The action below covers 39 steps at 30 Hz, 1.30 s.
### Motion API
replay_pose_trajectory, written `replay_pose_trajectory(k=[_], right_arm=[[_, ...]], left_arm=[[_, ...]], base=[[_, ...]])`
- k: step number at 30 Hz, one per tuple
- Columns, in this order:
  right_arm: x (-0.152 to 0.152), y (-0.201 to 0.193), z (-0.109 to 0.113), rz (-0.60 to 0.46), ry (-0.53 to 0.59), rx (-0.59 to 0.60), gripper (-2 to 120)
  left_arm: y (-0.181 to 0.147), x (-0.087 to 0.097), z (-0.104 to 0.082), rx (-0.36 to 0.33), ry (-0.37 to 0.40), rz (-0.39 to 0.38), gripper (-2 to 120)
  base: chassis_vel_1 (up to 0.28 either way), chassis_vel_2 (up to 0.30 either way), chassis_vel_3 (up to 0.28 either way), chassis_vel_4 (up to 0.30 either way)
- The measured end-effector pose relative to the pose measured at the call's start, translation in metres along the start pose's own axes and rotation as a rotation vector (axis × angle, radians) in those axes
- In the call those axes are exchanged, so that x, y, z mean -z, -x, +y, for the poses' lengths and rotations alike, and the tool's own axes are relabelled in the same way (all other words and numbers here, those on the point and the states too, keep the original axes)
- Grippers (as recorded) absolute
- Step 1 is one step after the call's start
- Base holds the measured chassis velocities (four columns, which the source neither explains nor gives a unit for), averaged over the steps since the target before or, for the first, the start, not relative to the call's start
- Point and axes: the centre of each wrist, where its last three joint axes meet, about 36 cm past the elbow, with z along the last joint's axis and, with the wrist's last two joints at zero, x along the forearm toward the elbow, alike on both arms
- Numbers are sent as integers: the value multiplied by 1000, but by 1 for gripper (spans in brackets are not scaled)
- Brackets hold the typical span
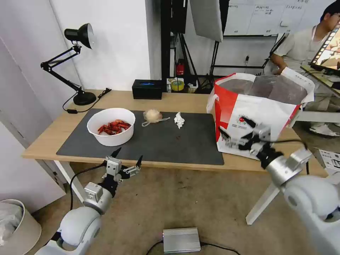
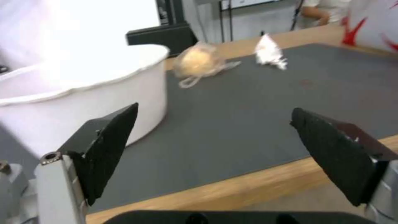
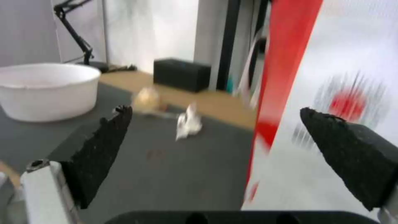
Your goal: Pick up the trash from the table and place it into the takeout bag.
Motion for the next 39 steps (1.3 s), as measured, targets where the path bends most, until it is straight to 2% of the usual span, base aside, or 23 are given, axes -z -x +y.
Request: replay_pose_trajectory(k=[1, 3, 7, 12, 15, 23, 39], right_arm=[[0, 0, 0, 0, 0, 0, 100], [-23, -4, 10, 22, 65, -19, 100], [-44, -10, 25, 43, 132, -39, 100], [-56, -14, 39, 56, 181, -56, 100], [-63, -19, 49, 67, 214, -72, 100], [-66, -22, 54, 73, 243, -89, 100], [-61, -26, 60, 79, 259, -88, 100]], left_arm=[[0, 0, 0, 0, 0, 0, 100], [0, -4, 4, 18, 11, 10, 100], [0, -9, 8, 32, 14, 25, 100], [0, -13, 12, 42, 14, 40, 100], [-2, -14, 13, 46, -12, 67, 100], [-7, -17, 14, 52, -14, 94, 100], [-15, -16, 14, 60, -17, 99, 100]], base=[[0, 0, 0, 0], [0, 0, 0, 0], [0, 0, 0, 0], [0, 0, 0, 0], [0, 0, 0, 0], [0, 0, 0, 0], [0, 0, 0, 0]])
